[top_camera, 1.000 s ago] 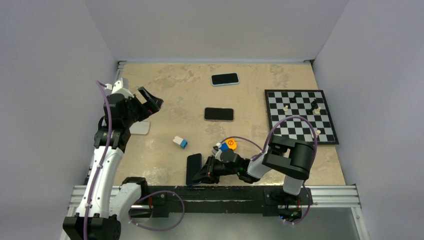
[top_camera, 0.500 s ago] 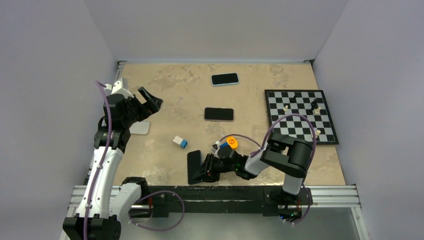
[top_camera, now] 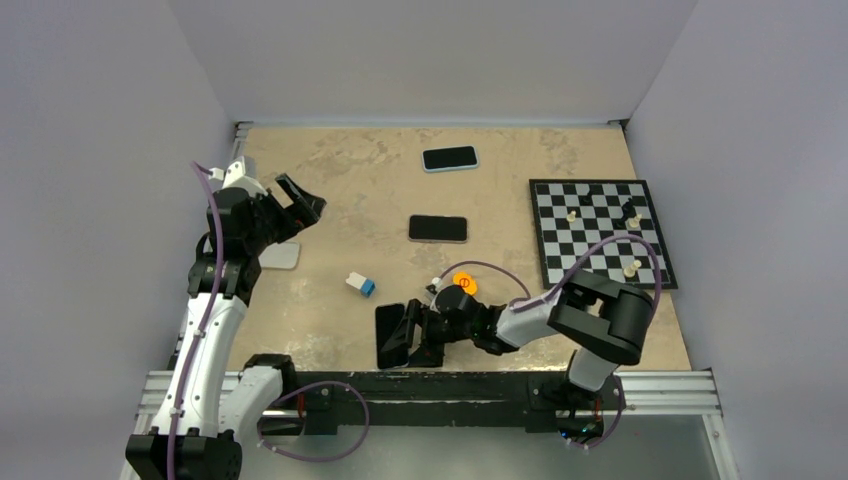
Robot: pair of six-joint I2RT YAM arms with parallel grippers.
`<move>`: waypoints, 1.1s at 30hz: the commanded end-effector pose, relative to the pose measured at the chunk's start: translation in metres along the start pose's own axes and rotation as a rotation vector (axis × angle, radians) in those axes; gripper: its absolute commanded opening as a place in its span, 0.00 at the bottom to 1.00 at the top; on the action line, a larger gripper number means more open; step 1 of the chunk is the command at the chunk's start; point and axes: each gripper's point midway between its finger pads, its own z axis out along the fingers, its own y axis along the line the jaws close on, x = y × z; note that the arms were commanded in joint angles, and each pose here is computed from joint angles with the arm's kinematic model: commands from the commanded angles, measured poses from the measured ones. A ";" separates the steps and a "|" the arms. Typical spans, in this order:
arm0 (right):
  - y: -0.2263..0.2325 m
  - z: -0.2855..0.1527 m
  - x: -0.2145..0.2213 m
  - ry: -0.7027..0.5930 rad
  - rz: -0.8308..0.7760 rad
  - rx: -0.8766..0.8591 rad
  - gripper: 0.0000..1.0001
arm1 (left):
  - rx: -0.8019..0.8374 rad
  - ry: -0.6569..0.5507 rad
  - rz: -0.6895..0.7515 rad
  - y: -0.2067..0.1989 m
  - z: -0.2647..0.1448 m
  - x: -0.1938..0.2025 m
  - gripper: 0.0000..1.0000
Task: Take the phone out of the phone case
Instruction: Place the phone at the center of the board, then adjust the phone at the center of the board.
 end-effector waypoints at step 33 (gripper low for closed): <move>0.053 -0.103 -0.319 0.052 -1.816 0.820 0.94 | 0.091 -0.094 0.036 -0.016 -0.017 -0.016 1.00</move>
